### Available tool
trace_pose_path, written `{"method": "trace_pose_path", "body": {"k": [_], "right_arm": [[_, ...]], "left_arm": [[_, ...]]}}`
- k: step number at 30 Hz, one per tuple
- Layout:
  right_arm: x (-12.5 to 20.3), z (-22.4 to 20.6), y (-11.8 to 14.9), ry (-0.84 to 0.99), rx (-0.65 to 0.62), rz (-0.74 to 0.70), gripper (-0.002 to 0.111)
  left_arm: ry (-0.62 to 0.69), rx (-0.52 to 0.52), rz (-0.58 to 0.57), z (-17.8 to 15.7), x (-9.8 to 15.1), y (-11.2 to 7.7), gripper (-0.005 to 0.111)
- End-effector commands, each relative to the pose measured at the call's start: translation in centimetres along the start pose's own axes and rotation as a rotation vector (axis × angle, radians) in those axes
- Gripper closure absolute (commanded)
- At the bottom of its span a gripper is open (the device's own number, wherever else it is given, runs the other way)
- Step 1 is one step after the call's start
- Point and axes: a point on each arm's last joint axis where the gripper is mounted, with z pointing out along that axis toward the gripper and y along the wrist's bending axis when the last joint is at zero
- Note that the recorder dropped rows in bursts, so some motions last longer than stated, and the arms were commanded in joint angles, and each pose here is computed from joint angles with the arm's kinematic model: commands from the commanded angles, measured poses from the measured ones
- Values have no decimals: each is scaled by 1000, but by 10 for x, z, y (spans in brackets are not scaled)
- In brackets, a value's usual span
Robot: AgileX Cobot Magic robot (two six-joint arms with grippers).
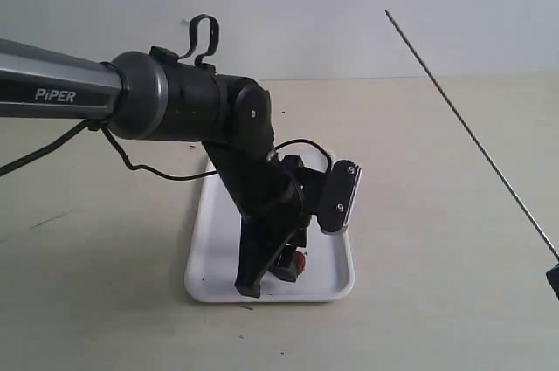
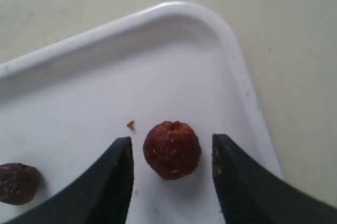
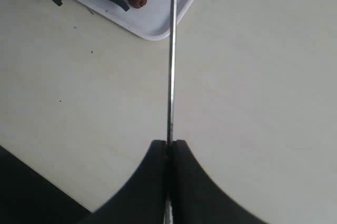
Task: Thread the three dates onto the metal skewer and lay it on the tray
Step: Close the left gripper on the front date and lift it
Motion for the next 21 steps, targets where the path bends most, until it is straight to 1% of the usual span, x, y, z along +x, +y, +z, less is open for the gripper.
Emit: {"method": "trace_pose_path", "body": {"k": [1, 6, 16, 21], "right_arm": [[-1, 1, 0, -15, 2, -15, 108], [-2, 1, 0, -21, 2, -15, 108], [-2, 1, 0, -21, 2, -19, 108], [-2, 1, 0, -23, 1, -18, 108]], "left_arm": [[-14, -17, 3, -2, -4, 2, 59], [-14, -16, 11, -2, -4, 2, 59], [1, 22, 4, 12, 0, 0, 59], [7, 8, 13, 12, 1, 1, 60]]}}
